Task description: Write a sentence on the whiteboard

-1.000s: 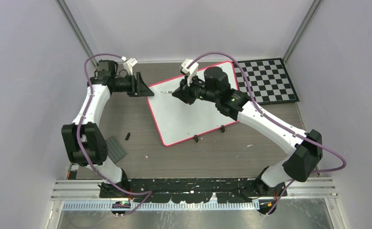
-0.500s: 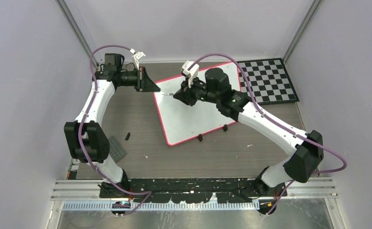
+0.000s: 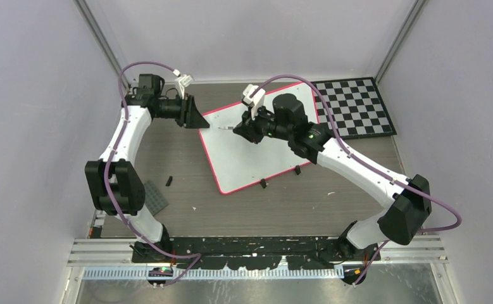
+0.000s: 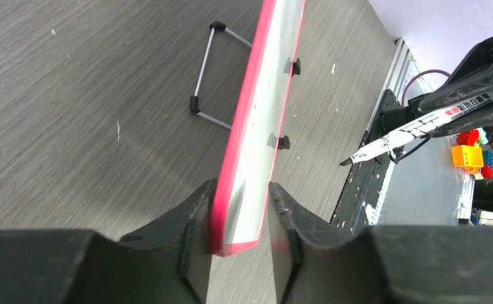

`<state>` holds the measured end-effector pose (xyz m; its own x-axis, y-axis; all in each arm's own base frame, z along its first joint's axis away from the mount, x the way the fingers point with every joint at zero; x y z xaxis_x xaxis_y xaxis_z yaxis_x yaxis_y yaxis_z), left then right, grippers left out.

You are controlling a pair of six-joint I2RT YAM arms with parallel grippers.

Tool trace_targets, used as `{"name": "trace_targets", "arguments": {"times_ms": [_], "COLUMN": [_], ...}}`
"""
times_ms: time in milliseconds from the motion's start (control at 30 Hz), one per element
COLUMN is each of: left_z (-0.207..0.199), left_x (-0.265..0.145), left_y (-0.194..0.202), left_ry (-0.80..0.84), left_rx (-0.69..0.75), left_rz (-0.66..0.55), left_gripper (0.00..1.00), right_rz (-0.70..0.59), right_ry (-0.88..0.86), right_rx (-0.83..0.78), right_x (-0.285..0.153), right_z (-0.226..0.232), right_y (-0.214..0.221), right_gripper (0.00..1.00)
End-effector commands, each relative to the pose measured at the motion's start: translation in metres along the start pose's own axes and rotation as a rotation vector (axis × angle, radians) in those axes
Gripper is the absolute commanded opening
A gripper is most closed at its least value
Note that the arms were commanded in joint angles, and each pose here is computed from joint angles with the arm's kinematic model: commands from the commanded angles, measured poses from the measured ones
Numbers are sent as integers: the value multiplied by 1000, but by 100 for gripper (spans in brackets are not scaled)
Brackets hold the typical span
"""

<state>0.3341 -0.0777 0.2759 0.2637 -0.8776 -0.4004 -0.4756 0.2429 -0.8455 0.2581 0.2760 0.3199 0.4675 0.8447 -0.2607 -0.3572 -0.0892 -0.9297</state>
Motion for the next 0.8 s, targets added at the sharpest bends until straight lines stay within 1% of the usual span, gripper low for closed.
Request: {"name": "trace_targets", "arguments": {"times_ms": [0,200,333,600,767], "left_z": [-5,-10,0,5,5], "left_x": [-7,-15,-29,-28,-28], "left_y": [-10,-13,-14,-12,-11], "left_ry": [-16,-28,-55,-42,-44], "left_rx": [37,-12,-75,-92,-92], "left_rz": [3,-12,-78,-99,-97], "left_gripper": [39,37,37,25,25], "right_rz": [-90,-104,-100,-99,-105], "right_ry": [9,4,2,-14,-20], "right_rx": [-35,-22,-16,4,10], "right_x": [-8,-1,3,13,21], "right_z": [2,1,0,1,2], "right_y": [-19,-21,-21,-26,-30], "right_gripper": [0,0,0,0,0]}}
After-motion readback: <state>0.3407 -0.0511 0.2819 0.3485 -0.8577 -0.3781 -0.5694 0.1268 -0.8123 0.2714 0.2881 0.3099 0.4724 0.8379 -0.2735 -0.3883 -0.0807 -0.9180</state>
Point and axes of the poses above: each gripper's point midway between its finger pads, its own x axis out along the fingers, its own z axis along the line the jaws close on, y = z × x, the point moved 9 cm from there along -x, back along the fingers, and after that the axes turned 14 degrees about x, right-handed, at the moved point
